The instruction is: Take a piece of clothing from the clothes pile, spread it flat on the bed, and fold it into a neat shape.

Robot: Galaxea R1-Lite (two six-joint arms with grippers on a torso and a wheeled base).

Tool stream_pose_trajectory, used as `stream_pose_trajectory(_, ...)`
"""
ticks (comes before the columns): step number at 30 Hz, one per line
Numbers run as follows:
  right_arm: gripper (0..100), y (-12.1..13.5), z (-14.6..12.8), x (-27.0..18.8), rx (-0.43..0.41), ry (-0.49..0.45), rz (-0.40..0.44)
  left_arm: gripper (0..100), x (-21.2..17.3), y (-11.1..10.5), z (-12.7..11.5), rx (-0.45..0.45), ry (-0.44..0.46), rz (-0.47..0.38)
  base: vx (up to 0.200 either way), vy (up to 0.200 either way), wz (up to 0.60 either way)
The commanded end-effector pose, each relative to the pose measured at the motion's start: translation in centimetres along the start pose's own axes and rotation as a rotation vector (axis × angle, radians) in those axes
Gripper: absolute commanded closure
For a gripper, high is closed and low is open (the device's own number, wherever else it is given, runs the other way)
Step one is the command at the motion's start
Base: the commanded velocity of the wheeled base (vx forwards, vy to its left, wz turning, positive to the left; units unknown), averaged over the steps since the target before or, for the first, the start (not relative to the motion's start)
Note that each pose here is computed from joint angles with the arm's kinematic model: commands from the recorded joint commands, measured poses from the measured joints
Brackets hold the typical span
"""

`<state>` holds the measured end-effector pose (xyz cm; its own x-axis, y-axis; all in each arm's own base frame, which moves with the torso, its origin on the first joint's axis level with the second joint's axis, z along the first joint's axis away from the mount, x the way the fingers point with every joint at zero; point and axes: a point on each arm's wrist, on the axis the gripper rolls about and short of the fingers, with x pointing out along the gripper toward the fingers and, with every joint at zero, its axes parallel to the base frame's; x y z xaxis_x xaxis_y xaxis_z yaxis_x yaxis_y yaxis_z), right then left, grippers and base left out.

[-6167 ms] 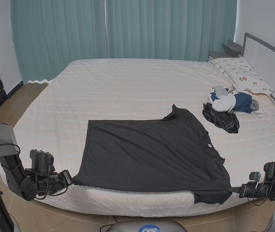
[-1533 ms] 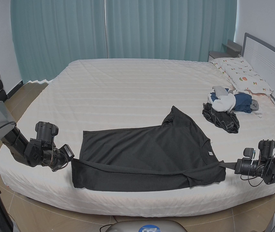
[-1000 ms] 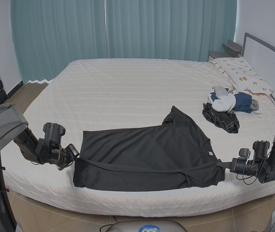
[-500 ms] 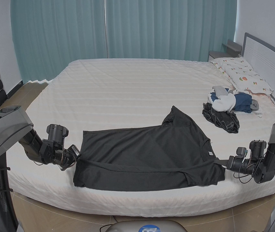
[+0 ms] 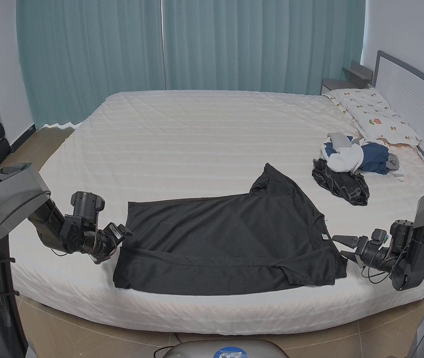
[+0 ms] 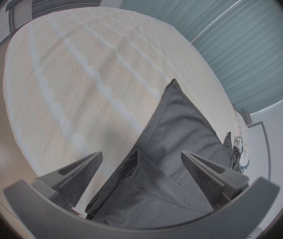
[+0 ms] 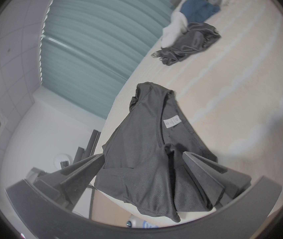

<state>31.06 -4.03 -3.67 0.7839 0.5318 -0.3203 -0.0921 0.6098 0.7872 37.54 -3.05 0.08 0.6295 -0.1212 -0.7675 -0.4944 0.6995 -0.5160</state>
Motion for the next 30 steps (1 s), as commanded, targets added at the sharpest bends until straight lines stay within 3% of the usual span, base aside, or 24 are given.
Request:
stream_pose_trajectory(1, 0, -0.5, 0.1, -0.4, 0.050, -0.014, -0.014, 0, -1.0, 0.0, 0.4, -0.013, -0.010, -0.009, 0.000, 0.000, 0.00)
stream_pose_trajectory(9, 0, -0.4, -0.6, -1.2, 0.055, 0.002, -0.034, 0, -1.5, 0.7, 0.4, -0.065, 0.037, -0.043, 0.025, 0.000, 0.00)
stream_pose_trajectory(30, 0, -0.5, -0.6, -2.2, -0.005, -0.014, -0.062, 0, -2.0, 0.9, 0.4, -0.068, 0.058, -0.060, 0.029, 0.000, 0.00)
